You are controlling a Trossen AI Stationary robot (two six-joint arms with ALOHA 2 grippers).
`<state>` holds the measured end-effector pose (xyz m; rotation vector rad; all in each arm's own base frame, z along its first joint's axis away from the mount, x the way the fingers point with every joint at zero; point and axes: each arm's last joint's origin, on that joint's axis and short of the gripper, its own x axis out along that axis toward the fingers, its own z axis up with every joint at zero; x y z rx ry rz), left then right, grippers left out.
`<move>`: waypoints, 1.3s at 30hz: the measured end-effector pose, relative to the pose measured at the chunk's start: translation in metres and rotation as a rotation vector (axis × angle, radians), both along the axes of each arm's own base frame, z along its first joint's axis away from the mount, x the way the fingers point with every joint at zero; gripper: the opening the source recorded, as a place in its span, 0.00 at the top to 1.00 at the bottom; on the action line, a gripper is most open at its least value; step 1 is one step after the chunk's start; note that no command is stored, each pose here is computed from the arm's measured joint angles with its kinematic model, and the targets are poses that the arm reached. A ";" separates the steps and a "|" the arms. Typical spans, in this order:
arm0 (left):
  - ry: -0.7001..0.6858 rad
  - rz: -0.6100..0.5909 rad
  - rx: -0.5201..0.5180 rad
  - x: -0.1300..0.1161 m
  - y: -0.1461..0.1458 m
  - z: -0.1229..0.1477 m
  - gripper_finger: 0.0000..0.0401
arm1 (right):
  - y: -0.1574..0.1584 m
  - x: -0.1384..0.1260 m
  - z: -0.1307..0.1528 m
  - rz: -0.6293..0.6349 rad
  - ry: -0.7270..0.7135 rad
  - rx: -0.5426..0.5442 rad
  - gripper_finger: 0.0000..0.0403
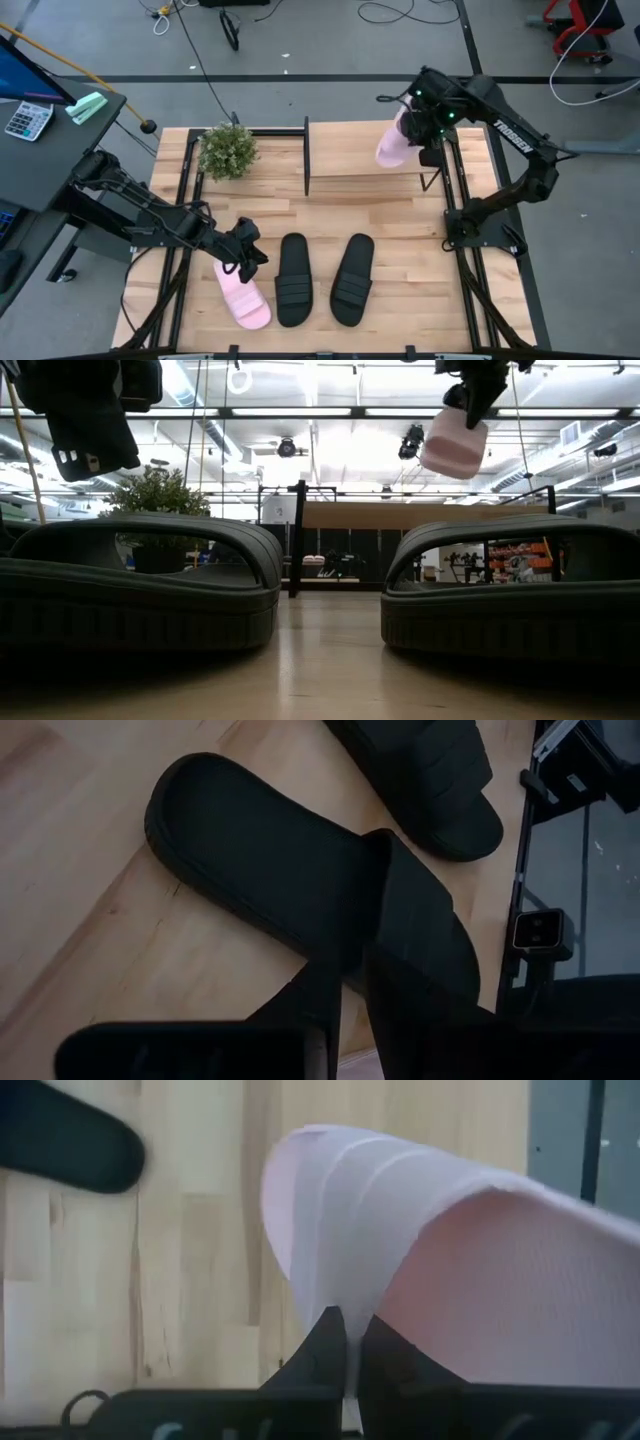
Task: Pick and place slides into the shelf
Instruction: Put the right pink slipper on the shelf
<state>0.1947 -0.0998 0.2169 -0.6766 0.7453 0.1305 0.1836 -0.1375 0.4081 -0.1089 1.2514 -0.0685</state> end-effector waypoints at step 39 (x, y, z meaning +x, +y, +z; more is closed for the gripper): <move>-0.003 0.022 0.025 0.003 0.006 0.000 0.93 | -0.012 -0.021 -0.070 -0.014 0.277 0.097 0.95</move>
